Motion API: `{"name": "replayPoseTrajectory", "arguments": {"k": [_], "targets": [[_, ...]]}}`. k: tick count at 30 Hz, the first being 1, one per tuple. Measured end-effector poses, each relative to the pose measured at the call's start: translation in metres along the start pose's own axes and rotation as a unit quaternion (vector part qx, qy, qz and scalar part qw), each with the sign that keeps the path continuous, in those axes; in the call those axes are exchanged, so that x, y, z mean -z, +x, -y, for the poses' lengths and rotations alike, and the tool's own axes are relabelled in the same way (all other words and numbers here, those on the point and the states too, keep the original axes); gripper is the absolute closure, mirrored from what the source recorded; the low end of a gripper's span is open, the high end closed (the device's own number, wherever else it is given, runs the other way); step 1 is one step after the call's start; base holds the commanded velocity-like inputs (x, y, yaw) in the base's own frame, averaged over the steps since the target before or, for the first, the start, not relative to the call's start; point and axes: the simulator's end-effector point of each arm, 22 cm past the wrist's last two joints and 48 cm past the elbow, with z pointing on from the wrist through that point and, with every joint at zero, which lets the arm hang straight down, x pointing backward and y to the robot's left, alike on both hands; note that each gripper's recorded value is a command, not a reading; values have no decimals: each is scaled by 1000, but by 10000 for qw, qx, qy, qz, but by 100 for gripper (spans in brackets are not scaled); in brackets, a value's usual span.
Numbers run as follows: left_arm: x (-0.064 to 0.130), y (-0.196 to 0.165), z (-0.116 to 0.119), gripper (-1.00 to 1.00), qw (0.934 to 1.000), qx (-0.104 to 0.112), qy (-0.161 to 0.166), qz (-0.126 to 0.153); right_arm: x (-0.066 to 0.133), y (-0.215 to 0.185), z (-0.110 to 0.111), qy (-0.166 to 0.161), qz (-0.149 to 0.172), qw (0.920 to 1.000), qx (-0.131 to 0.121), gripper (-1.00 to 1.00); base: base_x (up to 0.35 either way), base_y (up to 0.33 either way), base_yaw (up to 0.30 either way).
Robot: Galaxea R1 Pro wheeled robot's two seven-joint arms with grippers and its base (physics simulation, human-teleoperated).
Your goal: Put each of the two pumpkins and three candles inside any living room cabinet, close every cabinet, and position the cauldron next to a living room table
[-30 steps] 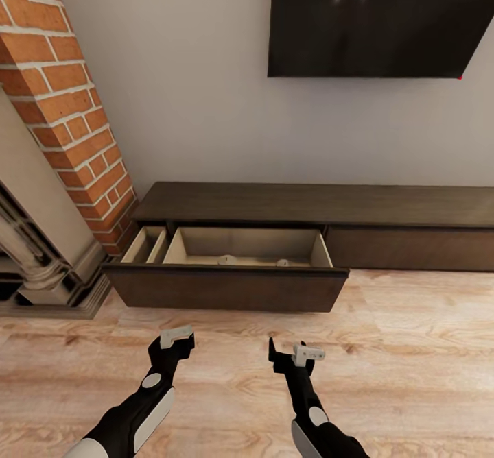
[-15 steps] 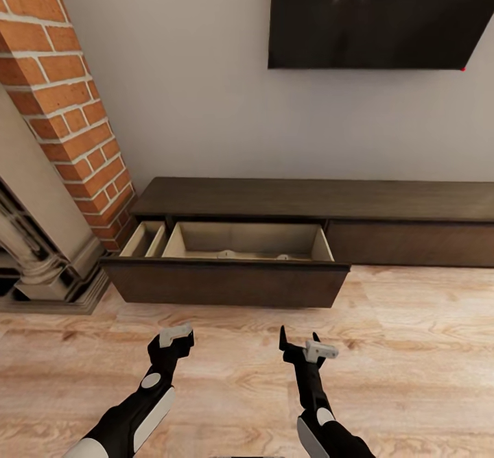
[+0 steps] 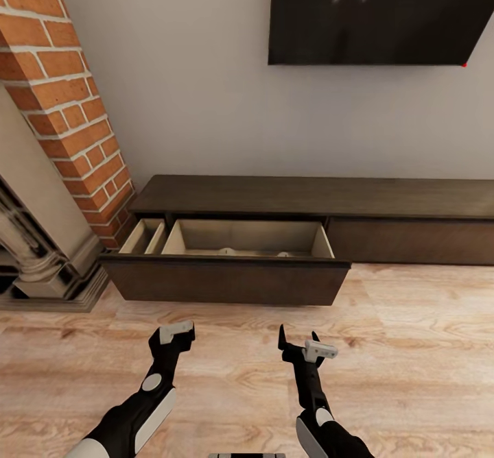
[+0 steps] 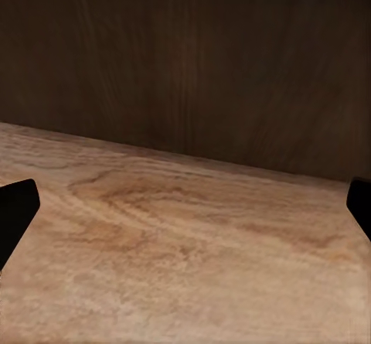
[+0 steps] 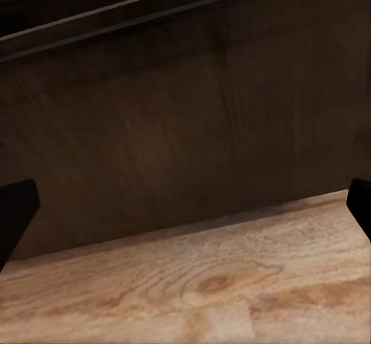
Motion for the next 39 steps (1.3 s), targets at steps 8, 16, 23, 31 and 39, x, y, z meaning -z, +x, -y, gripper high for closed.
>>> {"name": "replayPoseTrajectory", "arguments": {"k": [8,16,23,31,39], "targets": [[0,-1,0,-100,10000,-29,-18,36,0,0,0,1,-5,10000,5,-100,77,0,0],[0,0,-1,-100,10000,-42,-31,32,0,1,1,3,-18,10000,12,-100,159,0,0],[0,-1,-1,-100,10000,-41,-33,33,6,17,10,69,-213,9997,101,-100,192,15,0],[0,-1,-1,-100,10000,-41,-36,35,10,30,20,152,-384,9990,171,-100,124,2,0],[0,1,-2,-100,10000,-55,-45,14,10,30,20,153,-391,9990,173,-100,199,0,0]]}}
